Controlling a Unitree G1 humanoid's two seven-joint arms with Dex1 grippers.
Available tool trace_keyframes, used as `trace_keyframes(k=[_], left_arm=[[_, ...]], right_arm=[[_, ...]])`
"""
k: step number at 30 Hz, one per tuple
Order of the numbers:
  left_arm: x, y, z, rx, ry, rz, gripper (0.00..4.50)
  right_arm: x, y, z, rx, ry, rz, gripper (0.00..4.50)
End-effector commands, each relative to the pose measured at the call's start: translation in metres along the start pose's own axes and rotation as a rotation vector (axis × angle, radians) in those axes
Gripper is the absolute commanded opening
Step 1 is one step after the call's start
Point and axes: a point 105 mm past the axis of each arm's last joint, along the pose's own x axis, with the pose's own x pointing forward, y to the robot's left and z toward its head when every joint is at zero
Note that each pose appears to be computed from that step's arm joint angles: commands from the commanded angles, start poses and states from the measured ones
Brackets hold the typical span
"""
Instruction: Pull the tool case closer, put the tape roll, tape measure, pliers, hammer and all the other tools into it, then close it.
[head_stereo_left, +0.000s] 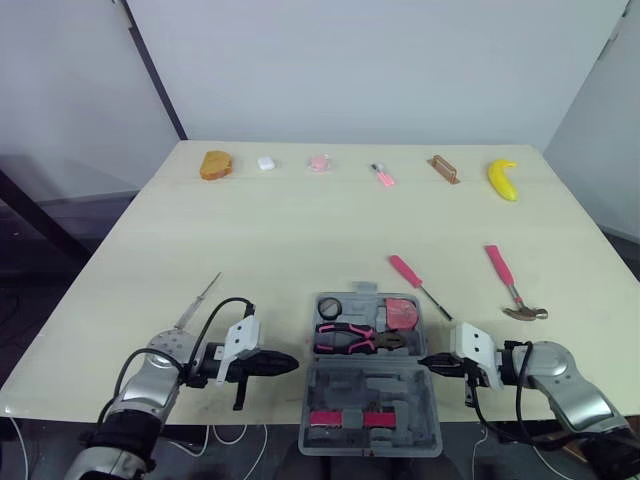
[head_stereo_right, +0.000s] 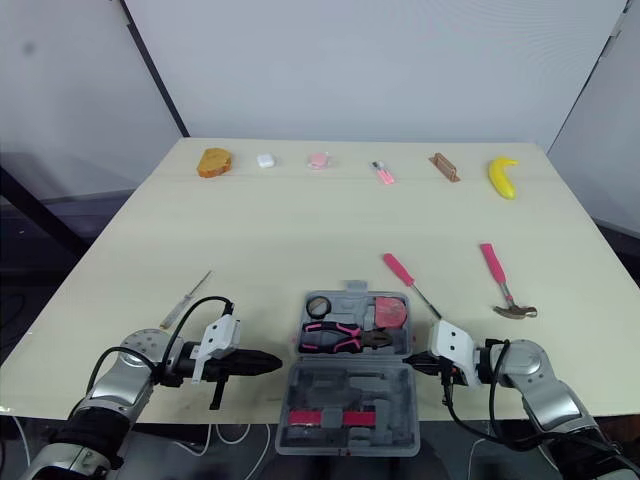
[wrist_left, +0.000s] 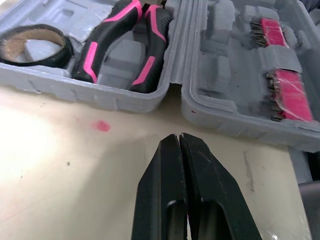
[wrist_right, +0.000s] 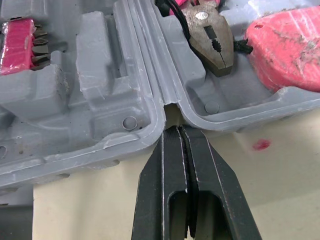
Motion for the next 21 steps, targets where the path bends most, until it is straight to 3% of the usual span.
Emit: trace_keyframes(k=[1,21], left_arm=[[0.006,0.003,0.0,0.015,0.004,-0.01,0.12],[0.029,0.01,0.007,0.031,-0.052,-0.006,0.12]], right_arm=[[0.003,-0.001,0.012,-0.046,-0.034,0.007,0.0],[0.008,-0.004,0.015,-0.047,-0.049,-0.009,0.0]])
